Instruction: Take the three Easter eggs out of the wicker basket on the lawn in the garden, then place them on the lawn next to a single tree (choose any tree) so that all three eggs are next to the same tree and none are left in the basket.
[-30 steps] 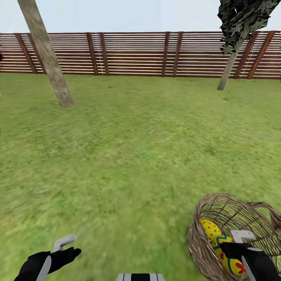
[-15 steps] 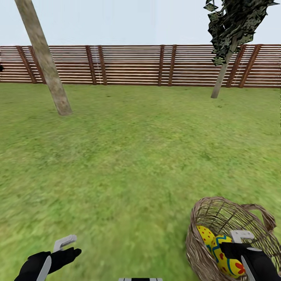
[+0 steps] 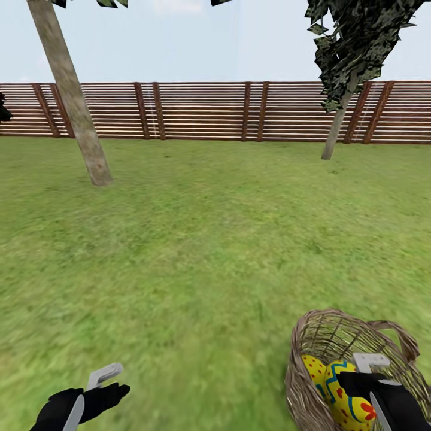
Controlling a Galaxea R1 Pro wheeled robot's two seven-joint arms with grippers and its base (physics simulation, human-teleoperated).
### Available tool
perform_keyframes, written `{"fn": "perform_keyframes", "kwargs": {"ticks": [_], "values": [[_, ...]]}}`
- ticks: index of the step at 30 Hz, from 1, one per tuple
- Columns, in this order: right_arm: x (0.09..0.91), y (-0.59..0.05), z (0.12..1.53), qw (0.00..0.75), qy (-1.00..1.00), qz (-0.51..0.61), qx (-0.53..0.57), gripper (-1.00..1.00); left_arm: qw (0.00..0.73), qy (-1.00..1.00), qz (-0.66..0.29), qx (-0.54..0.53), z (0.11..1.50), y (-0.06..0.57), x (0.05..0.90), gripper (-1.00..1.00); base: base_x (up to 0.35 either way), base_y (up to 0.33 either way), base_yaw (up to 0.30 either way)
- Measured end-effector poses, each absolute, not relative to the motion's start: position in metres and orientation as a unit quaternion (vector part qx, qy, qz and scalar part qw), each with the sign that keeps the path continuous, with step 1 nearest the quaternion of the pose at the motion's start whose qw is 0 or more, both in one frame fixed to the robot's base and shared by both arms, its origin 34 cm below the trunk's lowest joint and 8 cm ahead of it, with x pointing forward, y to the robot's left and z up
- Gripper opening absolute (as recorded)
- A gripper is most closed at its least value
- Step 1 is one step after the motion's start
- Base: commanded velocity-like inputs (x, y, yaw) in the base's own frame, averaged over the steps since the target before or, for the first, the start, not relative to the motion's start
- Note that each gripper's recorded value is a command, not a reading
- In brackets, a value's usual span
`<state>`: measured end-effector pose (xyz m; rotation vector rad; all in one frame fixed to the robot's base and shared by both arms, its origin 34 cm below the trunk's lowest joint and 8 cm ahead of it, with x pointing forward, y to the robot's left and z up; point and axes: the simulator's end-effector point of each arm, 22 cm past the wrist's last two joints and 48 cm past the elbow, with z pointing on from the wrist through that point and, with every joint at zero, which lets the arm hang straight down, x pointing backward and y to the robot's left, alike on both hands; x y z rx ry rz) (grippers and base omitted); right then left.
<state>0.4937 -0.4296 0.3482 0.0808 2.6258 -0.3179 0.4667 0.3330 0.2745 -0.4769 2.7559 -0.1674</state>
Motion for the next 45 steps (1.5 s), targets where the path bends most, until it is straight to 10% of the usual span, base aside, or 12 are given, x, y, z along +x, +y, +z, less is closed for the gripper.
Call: {"fn": "perform_keyframes", "kwargs": {"ticks": [45], "values": [[0.518, -0.429, 0.447, 0.244, 0.962, -0.117, 0.029, -1.00, 0.169, 0.969, -0.061, -0.169, 0.374, 0.333, 0.491, 1.00, -0.022, 0.000, 0.000]]}}
